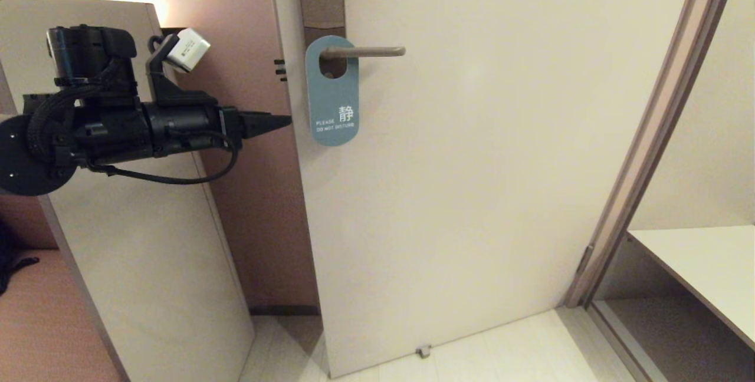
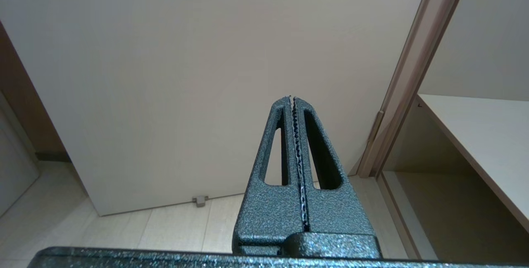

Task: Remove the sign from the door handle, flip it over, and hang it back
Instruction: Take down the sign

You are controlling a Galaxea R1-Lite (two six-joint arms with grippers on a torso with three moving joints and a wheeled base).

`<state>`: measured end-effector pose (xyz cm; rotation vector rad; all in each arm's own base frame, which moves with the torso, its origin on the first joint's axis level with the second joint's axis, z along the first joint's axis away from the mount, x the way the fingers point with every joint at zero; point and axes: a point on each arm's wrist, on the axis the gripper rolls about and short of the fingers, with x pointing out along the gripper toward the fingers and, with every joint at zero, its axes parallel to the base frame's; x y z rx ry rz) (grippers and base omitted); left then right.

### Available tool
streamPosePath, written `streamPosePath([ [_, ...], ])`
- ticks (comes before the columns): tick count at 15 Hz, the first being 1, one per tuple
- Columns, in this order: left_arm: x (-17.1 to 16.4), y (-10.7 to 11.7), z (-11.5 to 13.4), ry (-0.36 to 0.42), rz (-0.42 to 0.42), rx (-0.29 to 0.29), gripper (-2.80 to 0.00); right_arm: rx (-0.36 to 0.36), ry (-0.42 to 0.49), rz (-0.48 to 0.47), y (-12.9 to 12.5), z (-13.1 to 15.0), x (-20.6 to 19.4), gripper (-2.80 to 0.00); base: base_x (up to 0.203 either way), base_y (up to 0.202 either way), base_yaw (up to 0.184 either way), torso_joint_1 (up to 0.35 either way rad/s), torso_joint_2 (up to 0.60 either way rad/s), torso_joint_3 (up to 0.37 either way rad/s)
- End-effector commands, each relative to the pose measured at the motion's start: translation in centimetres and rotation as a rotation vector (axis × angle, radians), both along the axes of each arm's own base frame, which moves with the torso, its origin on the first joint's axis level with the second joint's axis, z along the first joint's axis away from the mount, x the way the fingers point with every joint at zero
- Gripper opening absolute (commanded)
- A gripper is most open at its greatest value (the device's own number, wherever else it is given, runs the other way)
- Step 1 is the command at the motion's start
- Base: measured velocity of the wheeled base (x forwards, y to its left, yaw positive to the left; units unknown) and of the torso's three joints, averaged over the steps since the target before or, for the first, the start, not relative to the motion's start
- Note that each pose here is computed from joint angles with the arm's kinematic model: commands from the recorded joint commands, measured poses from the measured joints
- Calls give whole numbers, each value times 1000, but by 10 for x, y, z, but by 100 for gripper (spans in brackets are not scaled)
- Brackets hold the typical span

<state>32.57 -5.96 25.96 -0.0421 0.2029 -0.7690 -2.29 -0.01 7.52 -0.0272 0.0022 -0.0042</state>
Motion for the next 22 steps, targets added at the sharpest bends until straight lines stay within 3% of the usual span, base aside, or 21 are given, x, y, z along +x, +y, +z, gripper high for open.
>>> streamPosePath([
  [1, 5, -1, -1, -33, -4, -6, 0, 0, 1, 0, 0, 0, 0, -280, 0, 0, 0, 0, 0, 0],
  [4, 8, -2, -1, -63, -33, -18, 0, 0, 1, -1, 0, 0, 0, -280, 0, 0, 0, 0, 0, 0],
  [8, 13, -5, -7, -47, -55, -19, 0, 0, -1, 0, 0, 0, 0, -280, 0, 0, 0, 0, 0, 0],
  [12, 22, -9, -18, -14, -136, -30, 0, 0, 1, 0, 0, 0, 0, -280, 0, 0, 0, 0, 0, 0],
  [22, 68, -38, -27, -51, -193, -35, 0, 0, 0, 0, 0, 0, 0, -280, 0, 0, 0, 0, 0, 0],
])
